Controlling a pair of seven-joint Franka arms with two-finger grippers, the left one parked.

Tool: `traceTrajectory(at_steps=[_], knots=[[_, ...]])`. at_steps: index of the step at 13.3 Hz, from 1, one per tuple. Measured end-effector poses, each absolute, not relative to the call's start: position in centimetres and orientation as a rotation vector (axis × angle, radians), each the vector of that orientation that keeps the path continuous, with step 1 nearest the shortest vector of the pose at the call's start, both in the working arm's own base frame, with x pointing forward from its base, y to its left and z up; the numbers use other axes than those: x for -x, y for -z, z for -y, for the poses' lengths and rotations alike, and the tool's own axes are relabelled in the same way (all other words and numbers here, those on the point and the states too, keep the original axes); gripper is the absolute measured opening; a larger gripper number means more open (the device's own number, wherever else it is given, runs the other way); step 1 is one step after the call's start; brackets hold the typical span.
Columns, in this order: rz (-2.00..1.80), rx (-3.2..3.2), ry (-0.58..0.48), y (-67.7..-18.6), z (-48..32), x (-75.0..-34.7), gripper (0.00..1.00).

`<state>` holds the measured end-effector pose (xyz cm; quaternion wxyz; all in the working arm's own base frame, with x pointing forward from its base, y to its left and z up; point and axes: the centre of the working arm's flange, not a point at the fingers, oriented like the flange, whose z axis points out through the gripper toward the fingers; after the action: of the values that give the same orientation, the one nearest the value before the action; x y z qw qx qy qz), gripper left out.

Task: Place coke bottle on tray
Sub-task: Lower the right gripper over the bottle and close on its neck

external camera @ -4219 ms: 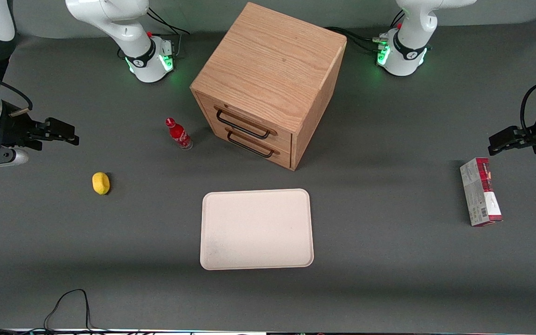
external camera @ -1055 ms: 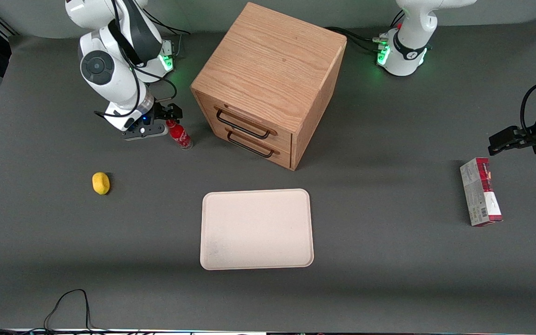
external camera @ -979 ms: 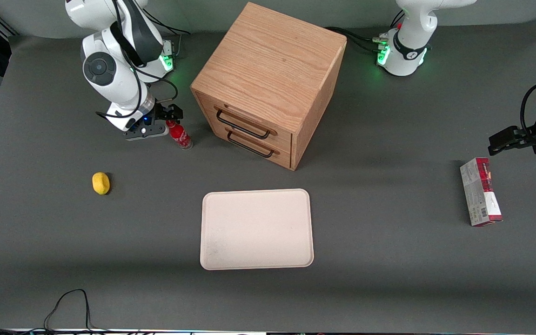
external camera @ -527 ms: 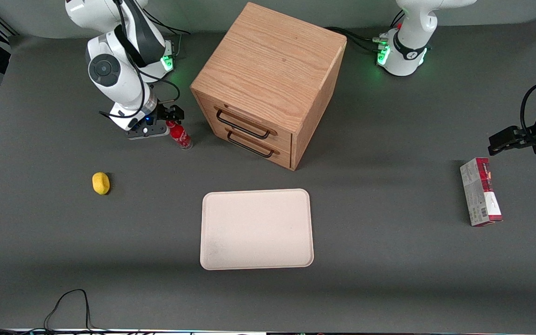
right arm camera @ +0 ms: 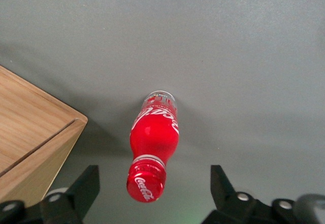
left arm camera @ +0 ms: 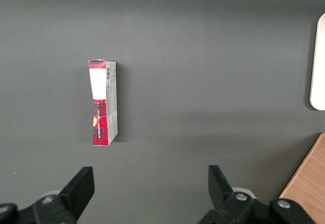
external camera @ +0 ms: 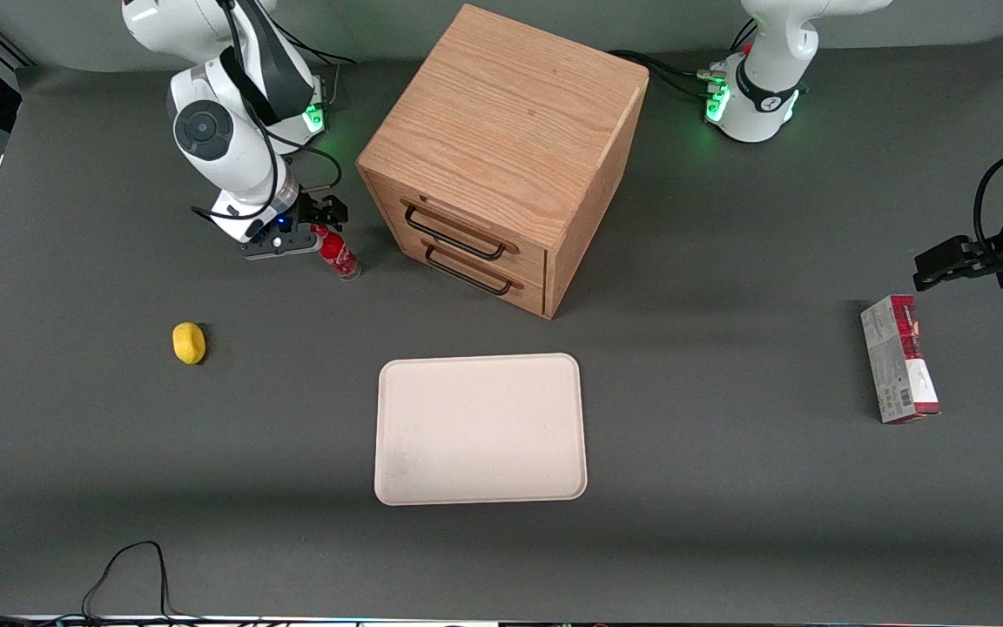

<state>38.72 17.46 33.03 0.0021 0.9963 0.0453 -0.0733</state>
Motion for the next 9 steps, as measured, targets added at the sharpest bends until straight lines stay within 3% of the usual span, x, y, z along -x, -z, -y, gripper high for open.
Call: traceTrajectory(at_steps=[5, 9], knots=[[-0.157, -3.117, 0.22, -32.8, -19.1, -37.8, 0.31], [-0.157, -3.117, 0.22, -32.8, -19.1, -37.8, 0.31]])
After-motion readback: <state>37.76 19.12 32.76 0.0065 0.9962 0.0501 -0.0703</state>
